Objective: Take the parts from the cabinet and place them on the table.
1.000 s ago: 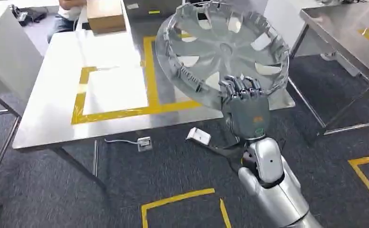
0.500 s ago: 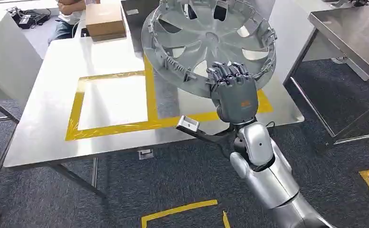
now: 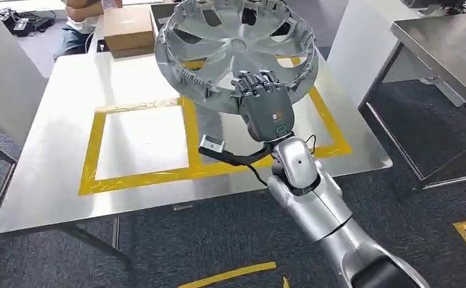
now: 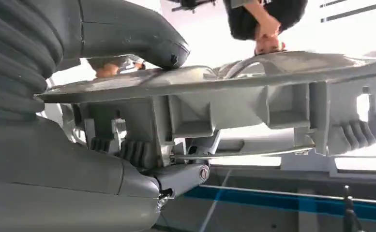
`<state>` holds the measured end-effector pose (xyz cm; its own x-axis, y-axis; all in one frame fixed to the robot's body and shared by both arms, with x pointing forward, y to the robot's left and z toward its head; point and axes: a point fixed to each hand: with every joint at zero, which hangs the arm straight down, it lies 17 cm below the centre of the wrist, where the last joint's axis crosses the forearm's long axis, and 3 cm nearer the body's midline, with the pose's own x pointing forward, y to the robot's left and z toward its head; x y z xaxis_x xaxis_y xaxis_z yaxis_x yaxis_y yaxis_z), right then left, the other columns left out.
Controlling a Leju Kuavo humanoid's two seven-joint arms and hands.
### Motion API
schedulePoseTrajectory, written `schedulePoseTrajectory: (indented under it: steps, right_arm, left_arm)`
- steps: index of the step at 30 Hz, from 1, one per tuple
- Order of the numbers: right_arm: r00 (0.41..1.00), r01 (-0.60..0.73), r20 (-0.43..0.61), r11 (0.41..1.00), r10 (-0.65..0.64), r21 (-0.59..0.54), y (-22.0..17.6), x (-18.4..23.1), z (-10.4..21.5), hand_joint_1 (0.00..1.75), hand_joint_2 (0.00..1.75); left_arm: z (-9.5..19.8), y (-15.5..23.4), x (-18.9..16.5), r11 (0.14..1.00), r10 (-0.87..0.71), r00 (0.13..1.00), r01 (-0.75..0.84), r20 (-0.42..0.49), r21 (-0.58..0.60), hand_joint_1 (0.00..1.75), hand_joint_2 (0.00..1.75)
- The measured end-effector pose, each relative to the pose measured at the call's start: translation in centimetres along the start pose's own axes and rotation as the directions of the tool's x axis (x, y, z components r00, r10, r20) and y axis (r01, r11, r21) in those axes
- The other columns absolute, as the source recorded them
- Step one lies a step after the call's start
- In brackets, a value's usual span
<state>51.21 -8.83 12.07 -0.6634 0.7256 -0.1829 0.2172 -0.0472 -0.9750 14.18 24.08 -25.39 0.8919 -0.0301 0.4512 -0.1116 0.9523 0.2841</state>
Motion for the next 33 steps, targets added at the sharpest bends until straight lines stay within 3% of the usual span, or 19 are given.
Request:
schedulePoseTrajectory:
  steps: [33]
  right_arm:
    - [1.0, 0.004, 0.003, 1.0, -0.004, 0.018, 0.53, 0.07, -0.2, 1.75, 1.75]
  left_arm:
    - [0.05, -0.21, 0.23, 1.0, -0.017, 1.0, 0.018, 0.011, -0.004, 0.0, 1.75]
